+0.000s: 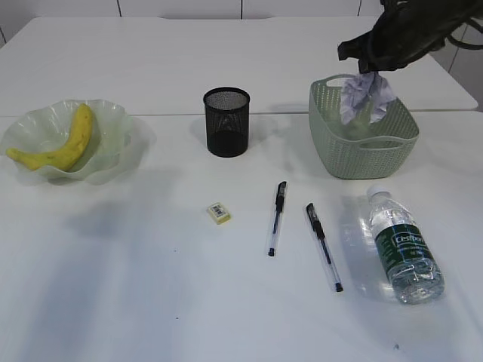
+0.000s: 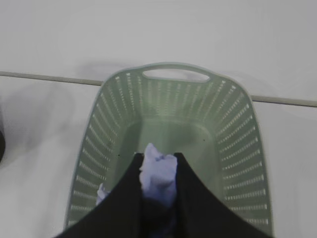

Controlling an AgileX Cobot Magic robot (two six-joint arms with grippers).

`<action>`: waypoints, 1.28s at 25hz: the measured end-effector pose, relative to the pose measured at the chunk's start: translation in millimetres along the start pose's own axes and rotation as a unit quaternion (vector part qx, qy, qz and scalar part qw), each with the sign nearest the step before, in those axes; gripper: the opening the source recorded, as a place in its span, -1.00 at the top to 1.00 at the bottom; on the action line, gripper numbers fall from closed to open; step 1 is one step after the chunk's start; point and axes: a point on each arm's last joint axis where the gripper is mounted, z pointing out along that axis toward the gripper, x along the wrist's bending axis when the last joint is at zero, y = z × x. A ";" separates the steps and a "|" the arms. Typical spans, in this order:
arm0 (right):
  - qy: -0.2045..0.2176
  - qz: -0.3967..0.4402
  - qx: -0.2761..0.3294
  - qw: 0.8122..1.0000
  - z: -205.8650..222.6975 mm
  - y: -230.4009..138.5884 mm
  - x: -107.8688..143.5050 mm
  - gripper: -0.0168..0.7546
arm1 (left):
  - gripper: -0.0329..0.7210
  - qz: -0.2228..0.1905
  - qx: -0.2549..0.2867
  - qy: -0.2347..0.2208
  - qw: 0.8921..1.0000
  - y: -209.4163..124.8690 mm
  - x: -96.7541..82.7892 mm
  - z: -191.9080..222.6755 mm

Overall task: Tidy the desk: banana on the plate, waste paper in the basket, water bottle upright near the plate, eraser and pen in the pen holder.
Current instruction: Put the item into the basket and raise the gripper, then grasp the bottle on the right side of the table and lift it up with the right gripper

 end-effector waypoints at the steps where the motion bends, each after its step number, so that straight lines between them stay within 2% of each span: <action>1: -0.005 0.005 0.003 1.000 2.8 -1.6 -0.7 0.76 | -0.10 0.000 0.000 0.000 1.000 0.0 0.0 0.0; 4: -0.021 0.017 0.014 1.000 10.9 -7.0 -3.0 0.63 | -0.10 0.000 0.001 0.000 1.000 -0.1 0.0 0.0; 9: -0.044 0.017 0.020 0.999 11.7 -8.6 -7.1 0.09 | -0.10 0.000 0.007 0.001 1.000 -1.3 0.2 0.0; 12: -0.047 0.019 0.028 0.998 11.6 -10.0 -7.6 -0.05 | -0.10 0.000 0.008 0.001 1.000 -1.4 0.2 0.0; 18: -0.053 0.022 0.039 0.998 4.5 -6.7 -9.3 -0.10 | -0.08 0.002 0.008 0.003 1.000 -1.4 0.5 0.0; 25: -0.068 0.038 0.037 0.996 -56.1 19.7 -16.4 -0.10 | -0.07 0.004 0.008 0.005 1.000 -1.5 0.9 0.0; 28: -0.060 0.027 0.064 0.996 -76.1 19.5 -16.3 -0.10 | -0.07 0.004 0.010 0.005 1.000 -1.7 1.0 0.0; 32: -0.032 0.011 0.132 0.991 -87.4 9.3 -12.0 -0.10 | -0.05 0.016 0.022 0.008 1.000 -4.1 1.4 -0.1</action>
